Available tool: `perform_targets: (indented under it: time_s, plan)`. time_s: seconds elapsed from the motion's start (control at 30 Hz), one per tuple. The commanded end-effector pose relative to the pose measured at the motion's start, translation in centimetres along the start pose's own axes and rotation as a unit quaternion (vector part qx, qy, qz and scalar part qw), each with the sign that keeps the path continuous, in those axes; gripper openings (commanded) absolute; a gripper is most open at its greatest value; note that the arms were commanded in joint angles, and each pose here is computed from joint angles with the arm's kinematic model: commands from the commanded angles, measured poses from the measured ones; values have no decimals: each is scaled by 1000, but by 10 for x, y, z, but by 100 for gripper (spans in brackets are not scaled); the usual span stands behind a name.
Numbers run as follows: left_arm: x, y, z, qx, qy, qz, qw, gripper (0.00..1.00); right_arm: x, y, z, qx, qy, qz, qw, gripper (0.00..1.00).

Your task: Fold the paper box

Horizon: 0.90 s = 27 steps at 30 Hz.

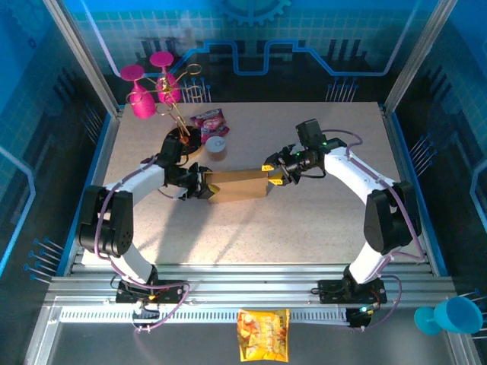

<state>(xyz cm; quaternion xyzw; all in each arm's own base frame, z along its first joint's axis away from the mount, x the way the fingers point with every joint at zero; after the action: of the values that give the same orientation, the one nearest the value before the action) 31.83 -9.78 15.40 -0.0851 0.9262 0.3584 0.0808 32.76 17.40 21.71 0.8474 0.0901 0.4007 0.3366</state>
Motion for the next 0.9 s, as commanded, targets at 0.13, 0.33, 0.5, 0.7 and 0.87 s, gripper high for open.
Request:
perform_targets:
  time_s: [0.13,0.33,0.5,0.7,0.87]
  plan:
    - [0,0,21,-74,118,-3,990,0,-17,-3,4,7,-61,-26,998,45]
    - [0,0,20,-74,117,-4,990,0,-20,1,4,11,-76,-36,996,45]
    - [-1,1,20,-77,117,-3,990,0,-20,5,2,6,-71,-42,997,46]
    - [-2,1,19,-78,112,-3,991,0,-20,1,7,1,-82,-28,996,50]
    - [-2,1,19,-78,110,-3,991,0,-8,-4,10,-9,-106,20,994,53]
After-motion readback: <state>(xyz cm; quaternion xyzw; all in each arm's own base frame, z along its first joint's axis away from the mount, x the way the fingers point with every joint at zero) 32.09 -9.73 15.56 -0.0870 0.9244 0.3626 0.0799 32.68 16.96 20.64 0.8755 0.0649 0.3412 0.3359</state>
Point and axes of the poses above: each hand's point on the last joint's axis, 136 mm out from that joint toward the fingers, its own y axis back along the fingers, its own x axis along the line the jaws close on, z = x × y, the point moved 9 cm from there along y, back along the fingers, and after that the axes turned 12 degrees about -y, right-handed, at the moved point
